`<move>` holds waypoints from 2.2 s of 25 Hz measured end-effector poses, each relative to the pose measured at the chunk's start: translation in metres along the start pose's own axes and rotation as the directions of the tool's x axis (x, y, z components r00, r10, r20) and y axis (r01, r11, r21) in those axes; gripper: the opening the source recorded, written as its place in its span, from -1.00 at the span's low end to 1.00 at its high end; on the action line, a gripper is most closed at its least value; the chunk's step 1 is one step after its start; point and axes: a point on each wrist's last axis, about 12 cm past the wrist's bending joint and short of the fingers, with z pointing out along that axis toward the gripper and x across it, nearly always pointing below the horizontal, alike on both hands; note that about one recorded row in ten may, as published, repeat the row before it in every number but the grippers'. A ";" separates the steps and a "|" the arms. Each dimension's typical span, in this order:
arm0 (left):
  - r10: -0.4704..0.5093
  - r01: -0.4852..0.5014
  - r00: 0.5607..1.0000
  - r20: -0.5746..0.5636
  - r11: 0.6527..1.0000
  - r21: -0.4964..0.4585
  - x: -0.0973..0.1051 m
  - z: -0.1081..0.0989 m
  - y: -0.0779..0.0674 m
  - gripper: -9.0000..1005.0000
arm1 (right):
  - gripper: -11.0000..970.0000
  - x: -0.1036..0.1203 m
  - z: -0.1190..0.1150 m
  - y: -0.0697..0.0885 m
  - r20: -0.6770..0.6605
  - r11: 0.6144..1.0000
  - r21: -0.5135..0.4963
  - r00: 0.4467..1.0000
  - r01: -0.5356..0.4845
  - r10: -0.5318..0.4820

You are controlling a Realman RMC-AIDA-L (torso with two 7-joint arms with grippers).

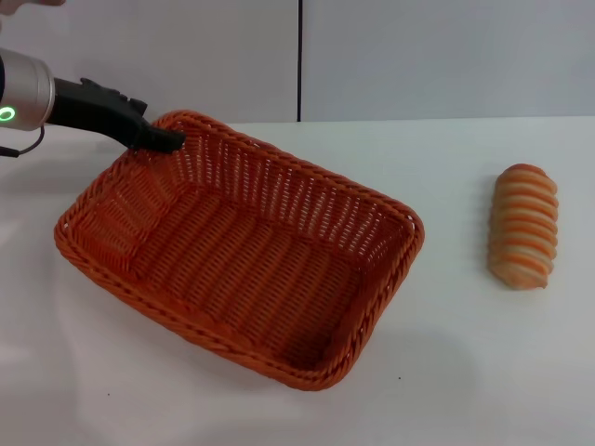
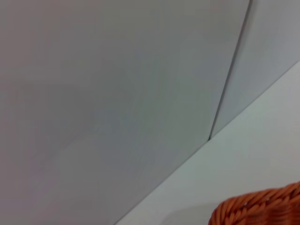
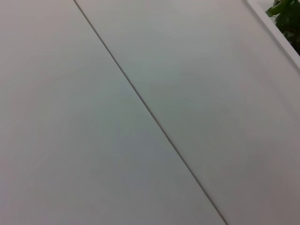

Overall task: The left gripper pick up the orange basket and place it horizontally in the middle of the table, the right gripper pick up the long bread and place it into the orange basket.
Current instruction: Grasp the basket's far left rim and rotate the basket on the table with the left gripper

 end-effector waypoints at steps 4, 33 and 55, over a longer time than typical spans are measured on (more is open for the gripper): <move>-0.006 0.006 1.000 -0.016 1.000 0.003 0.004 0.002 0.000 0.53 | 0.03 0.000 0.000 0.000 -0.003 1.000 0.000 1.000 -0.006 0.006; 0.030 -0.030 0.999 -0.032 0.999 0.015 0.003 0.020 -0.013 -0.39 | 0.02 -0.003 -0.001 -0.005 -0.022 1.000 -0.010 1.000 -0.001 0.000; -0.179 0.160 0.975 0.129 0.977 0.142 0.005 -0.007 -0.020 -0.61 | 0.02 -0.004 -0.001 -0.006 -0.019 1.000 -0.003 1.000 0.000 0.000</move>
